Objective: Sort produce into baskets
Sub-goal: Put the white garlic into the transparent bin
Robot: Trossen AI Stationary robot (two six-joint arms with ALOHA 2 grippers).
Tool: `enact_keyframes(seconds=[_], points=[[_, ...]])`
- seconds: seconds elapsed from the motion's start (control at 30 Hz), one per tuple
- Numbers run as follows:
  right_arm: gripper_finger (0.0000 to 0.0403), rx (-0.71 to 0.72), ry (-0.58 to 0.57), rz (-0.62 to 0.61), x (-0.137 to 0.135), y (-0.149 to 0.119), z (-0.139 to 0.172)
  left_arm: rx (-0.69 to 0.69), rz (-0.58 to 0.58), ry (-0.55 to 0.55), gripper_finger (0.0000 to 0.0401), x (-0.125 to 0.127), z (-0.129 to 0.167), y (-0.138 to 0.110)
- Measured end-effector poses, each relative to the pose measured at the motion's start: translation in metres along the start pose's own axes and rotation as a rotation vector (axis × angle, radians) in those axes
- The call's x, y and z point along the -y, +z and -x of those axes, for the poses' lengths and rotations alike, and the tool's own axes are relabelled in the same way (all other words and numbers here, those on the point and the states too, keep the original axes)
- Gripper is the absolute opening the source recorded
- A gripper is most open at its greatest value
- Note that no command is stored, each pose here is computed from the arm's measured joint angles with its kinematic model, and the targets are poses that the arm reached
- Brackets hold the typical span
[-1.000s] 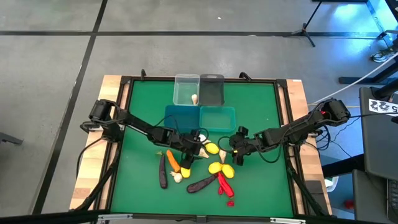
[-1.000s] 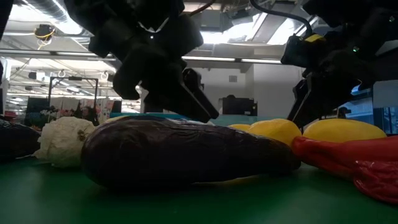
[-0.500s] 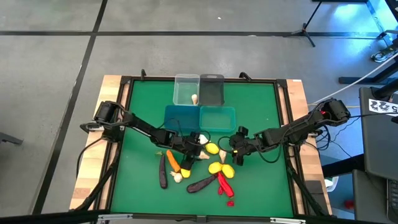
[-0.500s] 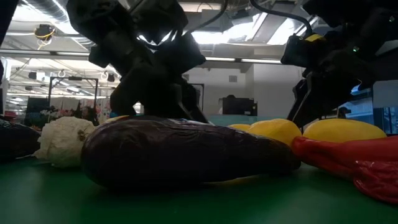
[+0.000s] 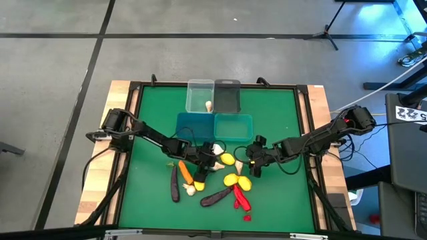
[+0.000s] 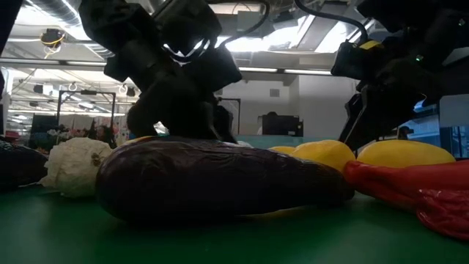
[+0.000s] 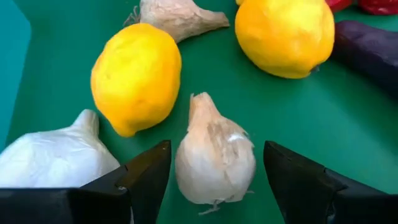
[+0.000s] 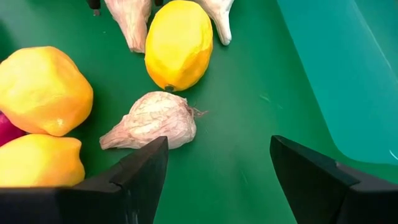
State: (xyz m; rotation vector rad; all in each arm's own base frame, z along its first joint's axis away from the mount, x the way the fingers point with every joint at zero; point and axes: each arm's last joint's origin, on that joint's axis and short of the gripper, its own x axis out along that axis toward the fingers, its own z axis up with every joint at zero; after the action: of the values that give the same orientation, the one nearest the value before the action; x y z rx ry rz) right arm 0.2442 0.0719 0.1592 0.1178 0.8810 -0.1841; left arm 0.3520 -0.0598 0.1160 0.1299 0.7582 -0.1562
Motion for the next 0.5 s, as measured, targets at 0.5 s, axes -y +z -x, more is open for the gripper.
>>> enact_keyframes(seconds=[0.5], points=[[0.028,0.0,0.0,0.0,0.0,0.0001,0.0,0.011,0.061,-0.002,0.016,-0.0002,0.0002,0.0045]])
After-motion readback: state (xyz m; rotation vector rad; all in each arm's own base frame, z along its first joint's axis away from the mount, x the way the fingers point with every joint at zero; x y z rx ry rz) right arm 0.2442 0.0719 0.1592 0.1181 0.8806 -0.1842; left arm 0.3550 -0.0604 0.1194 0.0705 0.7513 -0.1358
